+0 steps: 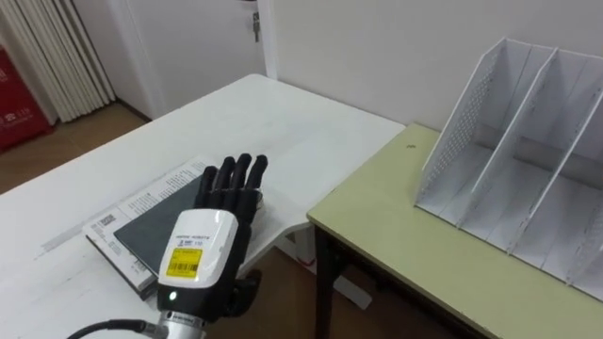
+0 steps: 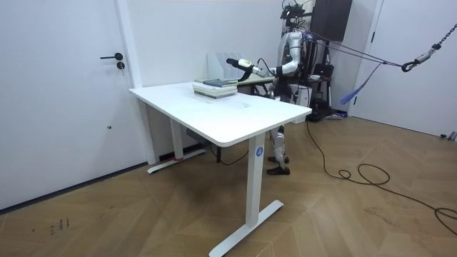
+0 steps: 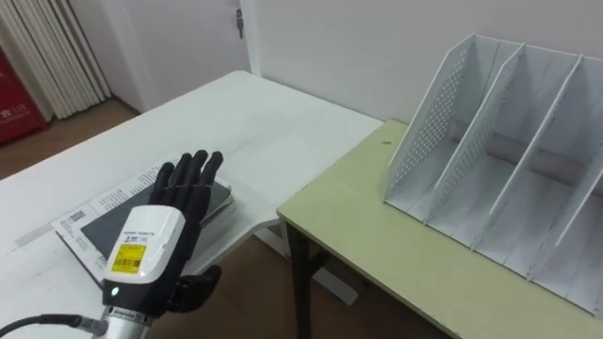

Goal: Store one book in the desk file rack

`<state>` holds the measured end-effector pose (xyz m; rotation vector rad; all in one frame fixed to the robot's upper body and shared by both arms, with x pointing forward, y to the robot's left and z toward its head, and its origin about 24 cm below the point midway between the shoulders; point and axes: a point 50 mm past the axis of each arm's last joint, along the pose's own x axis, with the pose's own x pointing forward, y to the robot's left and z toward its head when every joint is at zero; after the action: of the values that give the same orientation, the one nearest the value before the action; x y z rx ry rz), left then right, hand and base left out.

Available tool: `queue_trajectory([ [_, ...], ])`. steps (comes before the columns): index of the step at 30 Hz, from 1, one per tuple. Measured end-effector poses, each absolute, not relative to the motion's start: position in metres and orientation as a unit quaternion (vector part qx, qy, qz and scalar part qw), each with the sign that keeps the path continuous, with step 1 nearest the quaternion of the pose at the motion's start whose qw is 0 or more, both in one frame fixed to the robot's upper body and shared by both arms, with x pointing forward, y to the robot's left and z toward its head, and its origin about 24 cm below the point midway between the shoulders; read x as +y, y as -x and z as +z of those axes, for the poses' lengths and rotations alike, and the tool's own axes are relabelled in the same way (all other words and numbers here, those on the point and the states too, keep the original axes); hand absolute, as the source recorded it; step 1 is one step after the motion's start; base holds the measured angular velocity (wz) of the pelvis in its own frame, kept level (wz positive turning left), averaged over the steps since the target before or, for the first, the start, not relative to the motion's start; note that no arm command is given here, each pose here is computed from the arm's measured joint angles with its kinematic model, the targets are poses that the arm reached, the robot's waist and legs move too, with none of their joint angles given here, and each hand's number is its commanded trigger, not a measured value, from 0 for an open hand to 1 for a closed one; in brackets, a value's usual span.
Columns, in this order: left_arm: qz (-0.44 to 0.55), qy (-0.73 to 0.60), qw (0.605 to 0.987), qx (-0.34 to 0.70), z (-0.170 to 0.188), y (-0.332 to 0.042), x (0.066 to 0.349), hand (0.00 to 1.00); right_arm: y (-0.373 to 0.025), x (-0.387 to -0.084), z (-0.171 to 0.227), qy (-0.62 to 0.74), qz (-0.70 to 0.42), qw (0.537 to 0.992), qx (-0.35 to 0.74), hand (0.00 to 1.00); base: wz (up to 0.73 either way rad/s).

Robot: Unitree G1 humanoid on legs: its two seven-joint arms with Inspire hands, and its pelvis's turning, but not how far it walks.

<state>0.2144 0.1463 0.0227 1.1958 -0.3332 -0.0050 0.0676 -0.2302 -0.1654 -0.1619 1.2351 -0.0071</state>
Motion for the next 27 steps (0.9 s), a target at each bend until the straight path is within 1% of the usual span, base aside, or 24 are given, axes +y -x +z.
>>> queue_trajectory([
  [14, 0.006, -0.565, 0.813, -0.140, 0.020, -0.214, 0.151, 0.00, -0.066, -0.230, -0.166, 0.064, -0.014, 0.812, 0.580, 0.00, 0.00],
  [22, 0.010, -0.585, 0.806, -0.086, 0.003, -0.213, 0.163, 0.00, -0.065, -0.231, -0.165, 0.065, -0.015, 0.810, 0.583, 0.00, 0.00],
  [27, 0.028, -0.591, 0.803, -0.072, 0.004, -0.215, 0.173, 0.00, -0.066, -0.233, -0.165, 0.066, -0.017, 0.810, 0.583, 0.00, 0.00],
])
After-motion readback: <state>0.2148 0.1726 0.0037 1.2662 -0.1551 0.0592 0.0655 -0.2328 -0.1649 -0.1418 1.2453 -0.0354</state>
